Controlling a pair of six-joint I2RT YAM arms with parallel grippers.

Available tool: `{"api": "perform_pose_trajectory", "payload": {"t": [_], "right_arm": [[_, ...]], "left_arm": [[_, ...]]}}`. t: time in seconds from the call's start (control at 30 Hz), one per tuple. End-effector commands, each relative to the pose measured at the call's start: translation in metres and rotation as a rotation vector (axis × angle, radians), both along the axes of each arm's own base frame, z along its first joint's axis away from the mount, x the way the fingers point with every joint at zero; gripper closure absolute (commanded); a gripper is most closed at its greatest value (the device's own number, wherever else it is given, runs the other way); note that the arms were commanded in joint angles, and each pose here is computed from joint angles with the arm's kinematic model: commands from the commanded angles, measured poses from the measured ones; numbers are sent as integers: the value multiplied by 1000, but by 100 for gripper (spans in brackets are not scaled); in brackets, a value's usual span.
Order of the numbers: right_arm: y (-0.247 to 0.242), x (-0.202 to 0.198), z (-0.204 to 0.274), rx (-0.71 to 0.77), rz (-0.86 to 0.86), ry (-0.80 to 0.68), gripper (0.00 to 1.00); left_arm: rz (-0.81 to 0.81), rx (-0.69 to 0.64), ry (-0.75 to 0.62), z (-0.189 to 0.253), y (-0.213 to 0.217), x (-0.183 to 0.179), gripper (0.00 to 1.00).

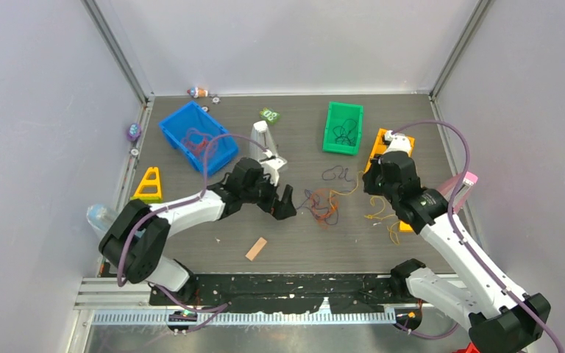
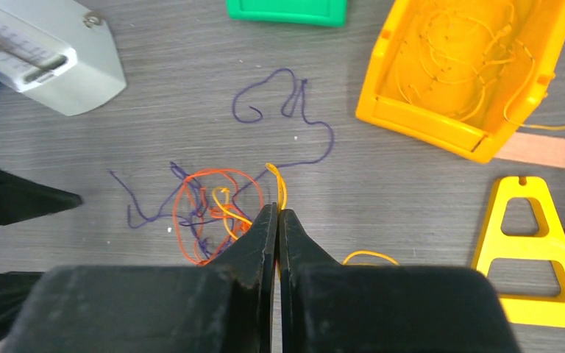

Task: Untangle the cables

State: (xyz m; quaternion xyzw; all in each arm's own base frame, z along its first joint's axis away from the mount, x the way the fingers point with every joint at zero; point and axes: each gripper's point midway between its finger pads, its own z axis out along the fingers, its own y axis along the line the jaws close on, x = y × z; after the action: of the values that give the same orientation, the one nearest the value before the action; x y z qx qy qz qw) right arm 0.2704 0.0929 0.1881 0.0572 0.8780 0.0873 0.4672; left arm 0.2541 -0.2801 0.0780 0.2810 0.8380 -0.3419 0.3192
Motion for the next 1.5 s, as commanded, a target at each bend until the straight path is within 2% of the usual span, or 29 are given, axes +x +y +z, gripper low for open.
{"api": "perform_pose_trajectory", "payload": {"t": [0.0, 0.3, 0.4, 0.63, 0.87, 0.93, 0.97, 1.03, 1.07, 1.1, 1.27, 1.47], "right_arm": [[14, 3, 44, 52, 79, -82, 95], [29, -6, 62, 80, 186, -83, 95], [29, -7, 65, 83, 190, -89, 95], [29, -8, 74, 94, 193, -109, 95], [26, -12, 76, 100, 181, -120, 95], [23, -12, 75, 96, 166, -122, 95], [23, -13, 74, 95, 163, -121, 95], [17, -13, 70, 82, 138, -115, 95], [11, -13, 70, 73, 102, -119, 95], [7, -13, 69, 66, 80, -116, 95], [-39, -17, 79, 15, -159, -181, 95], [-76, -26, 95, -25, -339, -245, 95]], "left_arm": [[-73, 20, -73, 18, -28, 16, 0], [-119, 76, -13, 14, -63, 31, 0], [-123, 162, 34, 0, -68, 34, 3], [-105, 268, 109, -28, -80, 33, 13], [-80, 362, 178, -79, -92, 12, 18], [-77, 396, 167, -84, -95, 12, 31], [-69, 414, 160, -85, -93, 14, 44], [-46, 444, 153, -85, -87, 18, 82], [-30, 453, 146, -84, -82, 20, 97], [-3, 457, 139, -82, -76, 23, 100], [132, 358, 96, -52, -38, 43, 100], [376, 342, -22, -12, 57, 55, 100]]}}
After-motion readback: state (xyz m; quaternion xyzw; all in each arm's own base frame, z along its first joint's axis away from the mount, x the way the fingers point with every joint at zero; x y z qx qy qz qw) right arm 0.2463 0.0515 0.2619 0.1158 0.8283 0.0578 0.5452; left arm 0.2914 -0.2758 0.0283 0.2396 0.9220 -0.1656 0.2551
